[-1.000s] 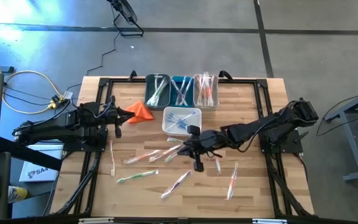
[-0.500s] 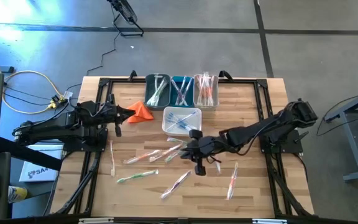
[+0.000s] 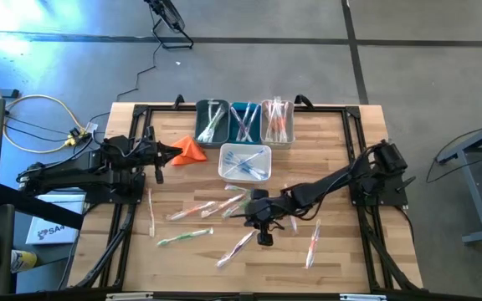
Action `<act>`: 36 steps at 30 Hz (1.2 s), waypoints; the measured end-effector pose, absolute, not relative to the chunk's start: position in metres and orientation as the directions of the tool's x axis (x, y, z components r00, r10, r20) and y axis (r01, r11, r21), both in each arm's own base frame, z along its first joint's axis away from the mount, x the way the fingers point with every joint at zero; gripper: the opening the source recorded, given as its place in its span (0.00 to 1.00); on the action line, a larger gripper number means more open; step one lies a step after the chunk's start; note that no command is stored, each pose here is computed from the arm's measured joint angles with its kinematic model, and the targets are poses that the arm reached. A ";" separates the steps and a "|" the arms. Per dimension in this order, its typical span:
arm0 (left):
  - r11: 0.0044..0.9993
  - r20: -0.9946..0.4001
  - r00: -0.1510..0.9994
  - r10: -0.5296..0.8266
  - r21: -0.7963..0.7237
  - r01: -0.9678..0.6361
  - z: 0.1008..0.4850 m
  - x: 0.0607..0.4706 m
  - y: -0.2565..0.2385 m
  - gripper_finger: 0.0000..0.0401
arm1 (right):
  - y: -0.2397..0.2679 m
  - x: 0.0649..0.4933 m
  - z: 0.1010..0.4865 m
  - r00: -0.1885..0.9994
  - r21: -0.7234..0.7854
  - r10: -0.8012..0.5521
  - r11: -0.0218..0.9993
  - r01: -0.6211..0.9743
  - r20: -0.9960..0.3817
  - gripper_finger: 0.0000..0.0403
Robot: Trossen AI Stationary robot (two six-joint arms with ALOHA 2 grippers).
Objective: Pick & Place Toothbrushes
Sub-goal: Put the purple toothbrush into the blue bin
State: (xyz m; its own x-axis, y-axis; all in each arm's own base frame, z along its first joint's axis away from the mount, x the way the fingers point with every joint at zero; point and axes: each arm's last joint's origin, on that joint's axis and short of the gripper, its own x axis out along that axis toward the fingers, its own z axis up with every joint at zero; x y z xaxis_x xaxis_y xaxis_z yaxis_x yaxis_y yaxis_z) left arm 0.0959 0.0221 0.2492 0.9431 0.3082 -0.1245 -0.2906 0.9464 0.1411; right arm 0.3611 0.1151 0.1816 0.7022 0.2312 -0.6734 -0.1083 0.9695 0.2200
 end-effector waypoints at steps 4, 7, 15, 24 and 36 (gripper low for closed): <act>0.946 -0.125 0.943 0.308 0.141 -0.290 0.249 0.096 0.022 0.06 | 0.116 0.363 0.166 0.663 0.221 0.236 0.969 -0.108 -0.710 0.01; 0.947 -0.126 0.943 0.308 0.141 -0.290 0.249 0.096 0.022 0.06 | 0.118 0.364 0.159 0.635 0.255 0.278 0.958 -0.130 -0.721 0.01; 0.947 -0.127 0.943 0.307 0.141 -0.289 0.249 0.096 0.022 0.06 | 0.127 0.361 0.158 0.634 0.270 0.267 0.958 -0.096 -0.726 0.04; 0.947 -0.127 0.943 0.306 0.141 -0.288 0.249 0.096 0.022 0.06 | 0.133 0.358 0.157 0.624 0.277 0.266 0.957 -0.083 -0.734 0.27; 0.947 -0.131 0.943 0.306 0.141 -0.288 0.249 0.096 0.022 0.06 | 0.132 0.353 0.150 0.621 0.193 0.221 0.975 -0.113 -0.752 0.32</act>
State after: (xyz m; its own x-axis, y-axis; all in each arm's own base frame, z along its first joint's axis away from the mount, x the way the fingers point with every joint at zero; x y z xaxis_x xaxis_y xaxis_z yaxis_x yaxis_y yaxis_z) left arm 0.0959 0.0220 0.2486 0.9430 0.3061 -0.1307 -0.2880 0.9472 0.1409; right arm 0.3529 0.1317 0.1498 0.6210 0.2208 -0.7521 -0.1130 0.9747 0.1929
